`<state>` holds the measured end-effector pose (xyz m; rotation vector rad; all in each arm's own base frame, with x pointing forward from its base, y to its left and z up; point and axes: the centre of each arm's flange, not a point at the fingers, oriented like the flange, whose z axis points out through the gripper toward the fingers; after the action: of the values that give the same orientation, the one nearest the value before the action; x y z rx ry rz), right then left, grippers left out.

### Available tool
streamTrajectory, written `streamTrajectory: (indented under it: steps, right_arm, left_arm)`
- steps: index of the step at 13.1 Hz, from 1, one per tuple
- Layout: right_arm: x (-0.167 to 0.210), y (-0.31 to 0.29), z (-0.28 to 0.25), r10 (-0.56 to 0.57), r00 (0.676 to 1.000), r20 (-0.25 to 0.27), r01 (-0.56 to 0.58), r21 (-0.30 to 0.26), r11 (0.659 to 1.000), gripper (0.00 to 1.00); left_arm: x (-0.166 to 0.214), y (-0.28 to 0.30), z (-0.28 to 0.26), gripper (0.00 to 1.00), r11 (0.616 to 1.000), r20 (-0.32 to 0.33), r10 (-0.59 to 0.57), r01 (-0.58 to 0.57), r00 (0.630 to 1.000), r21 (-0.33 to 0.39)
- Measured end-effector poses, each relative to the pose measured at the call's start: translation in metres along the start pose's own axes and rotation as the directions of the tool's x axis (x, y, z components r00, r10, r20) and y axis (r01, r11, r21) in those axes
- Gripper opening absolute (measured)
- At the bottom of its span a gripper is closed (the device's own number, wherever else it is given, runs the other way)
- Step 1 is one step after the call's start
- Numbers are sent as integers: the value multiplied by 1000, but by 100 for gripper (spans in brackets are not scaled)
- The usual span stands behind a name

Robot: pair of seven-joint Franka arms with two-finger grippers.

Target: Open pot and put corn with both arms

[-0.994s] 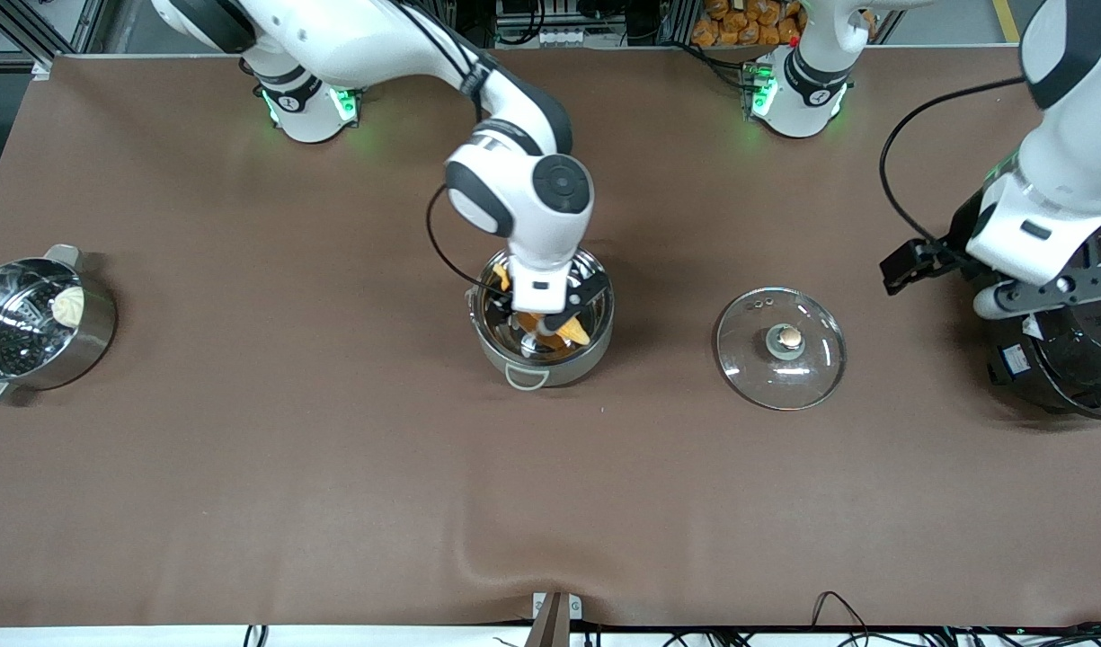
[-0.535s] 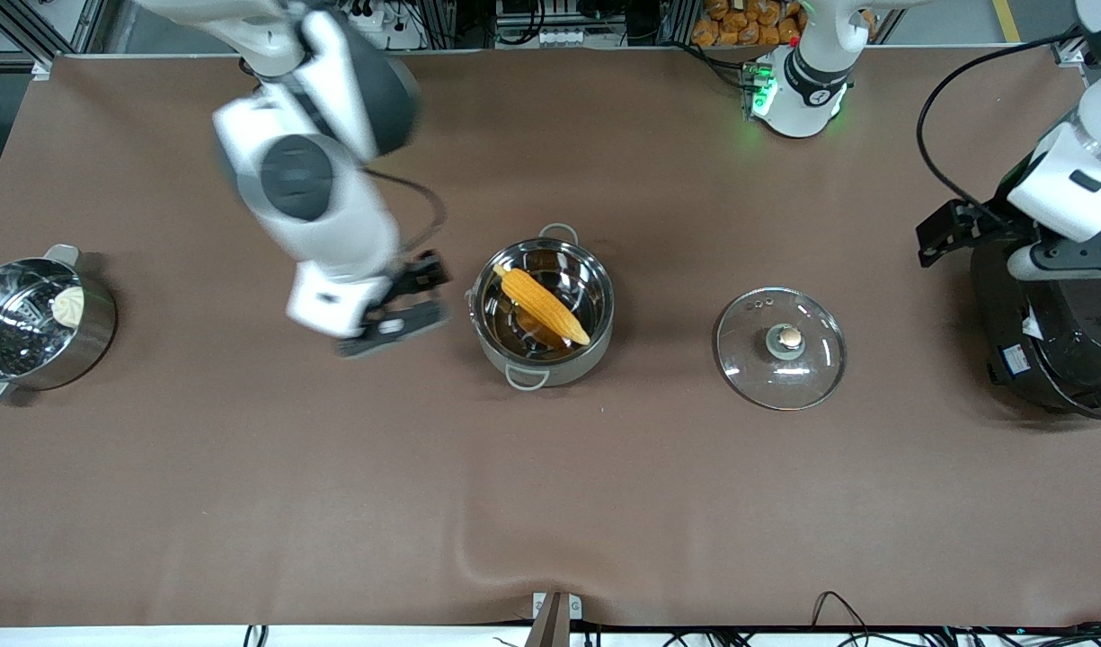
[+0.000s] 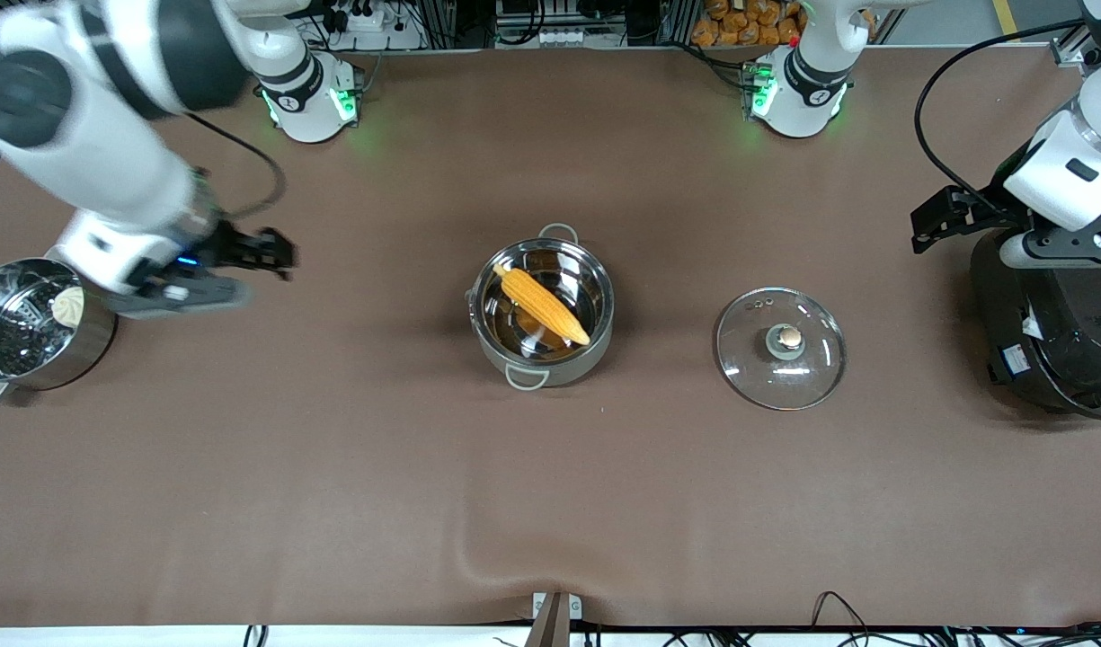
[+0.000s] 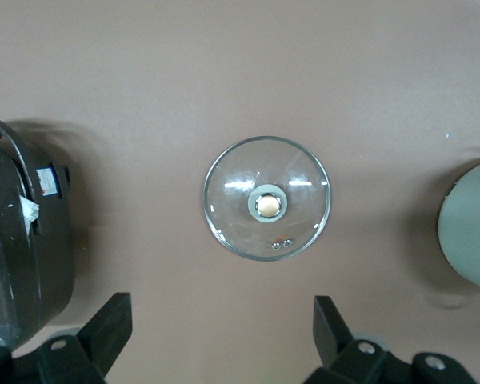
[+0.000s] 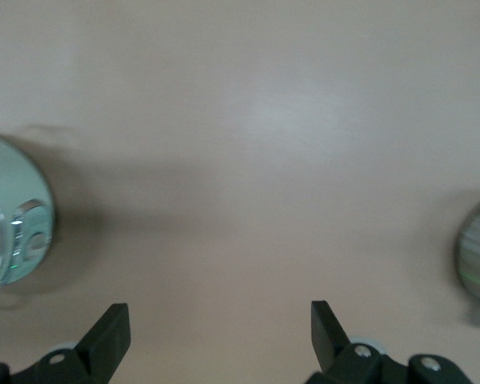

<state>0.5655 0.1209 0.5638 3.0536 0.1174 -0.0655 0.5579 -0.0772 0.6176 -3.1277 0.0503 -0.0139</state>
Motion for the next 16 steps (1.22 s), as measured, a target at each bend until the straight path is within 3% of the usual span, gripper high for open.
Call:
streamTrajectory:
  steps: [2,6,10,16]
  right_arm:
    - [-8,42,-13,8,1000,-11,-8,2,1000,100]
    - [-24,117,-22,26,1000,7,-27,116,993,100]
    - [-35,132,-31,125,992,26,-127,125,984,100]
    - [-37,142,-43,105,994,-1,-104,125,987,100]
  left_arm:
    - [1,-1,5,100,1000,10,-2,2,1000,-2]
    - [0,-6,9,100,1000,40,-12,12,999,-7]
    - [0,-11,10,100,1000,44,-22,22,999,-6]
    - [0,-11,11,100,1000,49,-20,21,999,-6]
